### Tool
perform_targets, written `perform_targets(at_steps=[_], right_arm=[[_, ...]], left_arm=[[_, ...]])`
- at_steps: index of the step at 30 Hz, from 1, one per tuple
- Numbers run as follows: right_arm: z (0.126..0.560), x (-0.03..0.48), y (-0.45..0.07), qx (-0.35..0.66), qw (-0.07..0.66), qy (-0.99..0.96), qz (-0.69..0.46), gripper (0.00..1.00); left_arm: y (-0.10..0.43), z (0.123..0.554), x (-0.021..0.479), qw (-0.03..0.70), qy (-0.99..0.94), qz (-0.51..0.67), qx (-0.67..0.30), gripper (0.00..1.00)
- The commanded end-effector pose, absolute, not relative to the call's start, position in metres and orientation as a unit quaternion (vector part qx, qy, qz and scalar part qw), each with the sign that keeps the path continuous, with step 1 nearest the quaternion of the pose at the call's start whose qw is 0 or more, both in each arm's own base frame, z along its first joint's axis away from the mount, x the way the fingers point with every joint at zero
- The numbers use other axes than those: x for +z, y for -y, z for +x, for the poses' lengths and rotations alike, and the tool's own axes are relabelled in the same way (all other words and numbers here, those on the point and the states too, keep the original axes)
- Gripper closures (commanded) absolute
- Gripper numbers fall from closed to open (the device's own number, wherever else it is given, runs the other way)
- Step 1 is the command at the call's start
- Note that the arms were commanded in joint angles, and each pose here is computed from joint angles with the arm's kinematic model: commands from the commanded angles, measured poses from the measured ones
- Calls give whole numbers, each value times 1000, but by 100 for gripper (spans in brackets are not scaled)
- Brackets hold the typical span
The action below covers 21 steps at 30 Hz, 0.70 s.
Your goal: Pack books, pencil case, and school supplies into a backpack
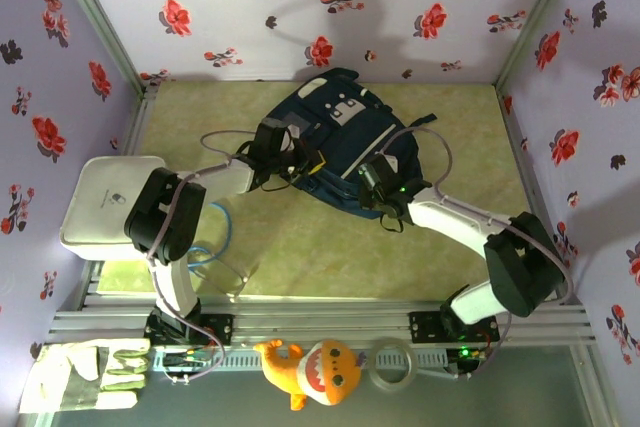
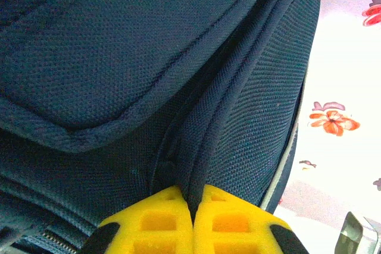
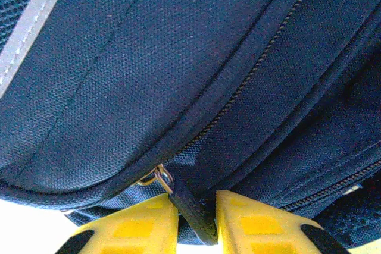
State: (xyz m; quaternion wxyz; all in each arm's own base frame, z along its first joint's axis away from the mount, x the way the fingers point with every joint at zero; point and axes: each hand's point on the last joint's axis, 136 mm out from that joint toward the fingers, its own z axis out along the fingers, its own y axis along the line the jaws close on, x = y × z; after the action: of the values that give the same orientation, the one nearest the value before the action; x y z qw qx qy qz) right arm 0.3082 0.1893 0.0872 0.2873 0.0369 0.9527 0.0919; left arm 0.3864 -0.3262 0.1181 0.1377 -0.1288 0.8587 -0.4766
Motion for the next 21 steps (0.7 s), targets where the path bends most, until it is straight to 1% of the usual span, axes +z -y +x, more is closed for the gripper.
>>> perform_targets(at_steps=[1,6,10,14,16,18,21], right_arm=[[316,94,-186,79,300,-951,19,79],[318,98,-186,77,311,-947,8,81],[322,97,-179,54,316,-947,8,89],[329,103,-149,10,340,-939,47,94],[332,104,-131,2,343,-936,78,94],[335,105,-114,9,335,-935,113,95],[334,105,-120,43,316,-942,103,95]], left_arm=[[327,398,129,152,-850,-121,-490,100],[327,398,129,153,-851,-119,-489,100],[326,398,128,152,-851,-120,-488,100],[321,397,126,153,-854,-119,-482,100],[315,396,125,155,-858,-118,-476,100],[306,395,121,158,-864,-118,-463,100],[297,393,120,164,-873,-110,-446,100]])
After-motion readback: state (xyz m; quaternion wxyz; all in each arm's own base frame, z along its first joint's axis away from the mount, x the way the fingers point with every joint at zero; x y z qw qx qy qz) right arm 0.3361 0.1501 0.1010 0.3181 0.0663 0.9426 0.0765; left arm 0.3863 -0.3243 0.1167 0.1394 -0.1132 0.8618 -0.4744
